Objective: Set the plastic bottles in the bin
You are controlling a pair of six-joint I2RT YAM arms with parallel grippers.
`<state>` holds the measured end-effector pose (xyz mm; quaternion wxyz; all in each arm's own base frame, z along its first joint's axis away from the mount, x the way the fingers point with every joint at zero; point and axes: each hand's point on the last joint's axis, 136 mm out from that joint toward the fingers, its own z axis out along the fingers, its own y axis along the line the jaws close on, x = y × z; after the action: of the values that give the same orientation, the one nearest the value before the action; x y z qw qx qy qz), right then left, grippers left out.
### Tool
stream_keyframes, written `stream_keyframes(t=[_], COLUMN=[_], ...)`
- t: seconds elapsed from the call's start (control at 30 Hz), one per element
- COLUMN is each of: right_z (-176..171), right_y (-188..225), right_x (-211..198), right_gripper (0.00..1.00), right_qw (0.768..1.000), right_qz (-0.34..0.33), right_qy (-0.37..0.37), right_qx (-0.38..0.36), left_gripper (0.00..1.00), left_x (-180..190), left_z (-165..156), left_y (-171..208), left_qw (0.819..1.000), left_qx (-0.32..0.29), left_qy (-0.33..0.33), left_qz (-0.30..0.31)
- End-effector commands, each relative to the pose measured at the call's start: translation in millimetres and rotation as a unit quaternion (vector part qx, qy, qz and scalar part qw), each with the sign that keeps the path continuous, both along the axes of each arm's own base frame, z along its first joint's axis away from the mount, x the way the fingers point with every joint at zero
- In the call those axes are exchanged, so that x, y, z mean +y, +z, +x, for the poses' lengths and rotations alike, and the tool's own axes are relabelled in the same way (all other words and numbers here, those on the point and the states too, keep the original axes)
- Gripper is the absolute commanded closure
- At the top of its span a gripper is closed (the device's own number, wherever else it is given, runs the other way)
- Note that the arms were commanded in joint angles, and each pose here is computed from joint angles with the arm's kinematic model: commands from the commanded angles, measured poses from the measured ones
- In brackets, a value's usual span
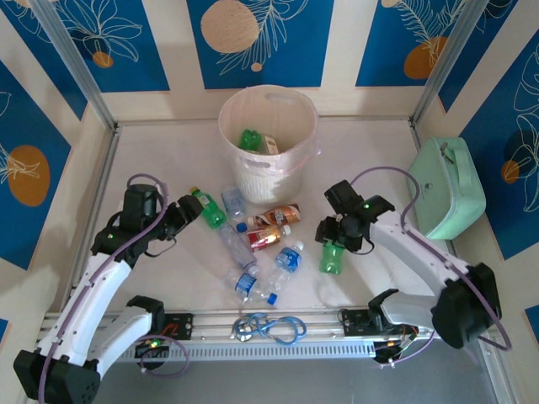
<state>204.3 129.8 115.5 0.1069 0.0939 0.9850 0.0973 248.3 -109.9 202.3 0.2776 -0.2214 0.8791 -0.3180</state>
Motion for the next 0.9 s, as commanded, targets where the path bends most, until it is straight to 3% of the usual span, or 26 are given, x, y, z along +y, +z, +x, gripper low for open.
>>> stream_keyframes(t=[0.0,0.17,0.43,0.63,0.87], right_z=[2,1,-9,11,50], right_y=[45,99,169,198,271], right_x=[23,75,147,152,152], right_gripper=[0.47,0.47,0.48,0.48,0.48], right_qw=[0.995,0.976,0.926,0.922,0.898], right_qz=[0.008,0.066,0.221,0.268,0.31], right_qy=[0.064,0.144,0.232,0.189,0.152], right_qx=[-0.076,-0.147,-0.199,-0.205,-0.273], left_gripper=[0.23,0.25,0.26,0.27,0.3], left_x=[-7,-29,-56,-61,-54], left_z=[5,11,9,11,13], left_y=[30,67,124,139,105], left_qw=[0.999,0.991,0.958,0.948,0.967], left_qx=[-0.034,-0.084,-0.173,-0.194,-0.145], left_qy=[-0.021,-0.062,-0.125,-0.134,-0.11], left_qz=[-0.017,-0.083,-0.189,-0.216,-0.179])
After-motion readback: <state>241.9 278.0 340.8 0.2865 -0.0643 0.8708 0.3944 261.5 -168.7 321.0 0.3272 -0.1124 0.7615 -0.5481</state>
